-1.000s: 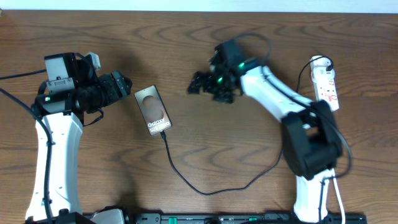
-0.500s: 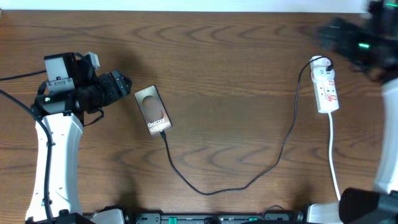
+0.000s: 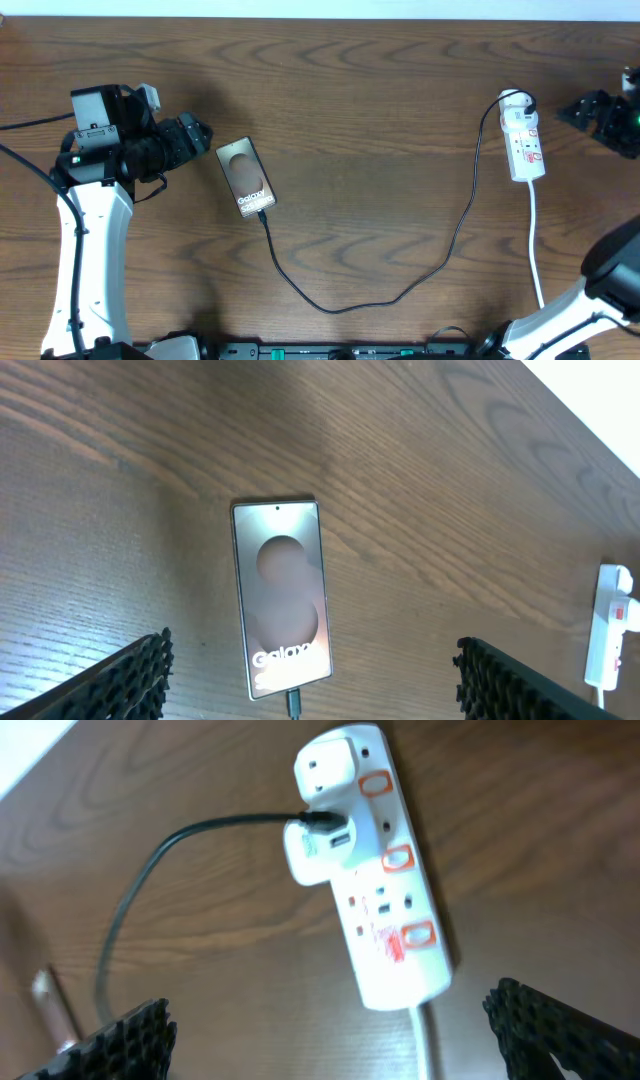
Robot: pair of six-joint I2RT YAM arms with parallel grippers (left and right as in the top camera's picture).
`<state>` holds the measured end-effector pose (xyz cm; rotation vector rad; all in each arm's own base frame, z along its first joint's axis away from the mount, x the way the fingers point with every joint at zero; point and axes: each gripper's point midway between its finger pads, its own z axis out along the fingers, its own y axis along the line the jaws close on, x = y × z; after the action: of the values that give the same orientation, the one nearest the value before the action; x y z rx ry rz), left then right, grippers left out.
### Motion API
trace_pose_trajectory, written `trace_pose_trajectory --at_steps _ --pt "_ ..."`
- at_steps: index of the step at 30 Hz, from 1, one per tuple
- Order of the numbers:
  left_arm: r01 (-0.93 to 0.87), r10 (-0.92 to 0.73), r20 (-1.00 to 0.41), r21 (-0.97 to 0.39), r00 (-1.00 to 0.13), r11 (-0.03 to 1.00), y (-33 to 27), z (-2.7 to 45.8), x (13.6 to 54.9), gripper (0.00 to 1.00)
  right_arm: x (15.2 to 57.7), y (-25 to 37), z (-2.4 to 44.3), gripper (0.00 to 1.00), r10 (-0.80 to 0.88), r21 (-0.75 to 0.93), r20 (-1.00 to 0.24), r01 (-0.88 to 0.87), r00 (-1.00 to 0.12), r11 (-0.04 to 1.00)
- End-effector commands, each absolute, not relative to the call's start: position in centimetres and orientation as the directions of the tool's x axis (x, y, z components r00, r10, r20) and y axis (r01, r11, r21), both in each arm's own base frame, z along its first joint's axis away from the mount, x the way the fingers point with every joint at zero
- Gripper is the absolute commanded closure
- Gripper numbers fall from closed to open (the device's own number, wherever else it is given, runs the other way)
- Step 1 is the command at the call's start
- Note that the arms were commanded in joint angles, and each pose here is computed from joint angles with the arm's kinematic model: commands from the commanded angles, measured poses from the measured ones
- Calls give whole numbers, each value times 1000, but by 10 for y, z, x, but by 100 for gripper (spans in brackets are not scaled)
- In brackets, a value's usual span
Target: Plug charger to phone and switch on socket
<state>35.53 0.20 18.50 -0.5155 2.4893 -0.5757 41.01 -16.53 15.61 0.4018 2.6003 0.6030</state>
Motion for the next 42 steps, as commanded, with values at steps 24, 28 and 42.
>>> trace_pose_trajectory --at_steps 24,28,42 --pt "-277 -467 -337 -481 -818 832 1 167 352 10 462 -116 78 2 199 463 -330 25 -923 886" --pt "-277 -467 -337 -481 -818 832 1 167 352 10 461 -123 74 1 194 422 -322 43 -927 905" --pt "-278 -467 -333 -481 -819 831 1 167 351 10 462 -107 41 1 223 510 -245 70 -944 857"
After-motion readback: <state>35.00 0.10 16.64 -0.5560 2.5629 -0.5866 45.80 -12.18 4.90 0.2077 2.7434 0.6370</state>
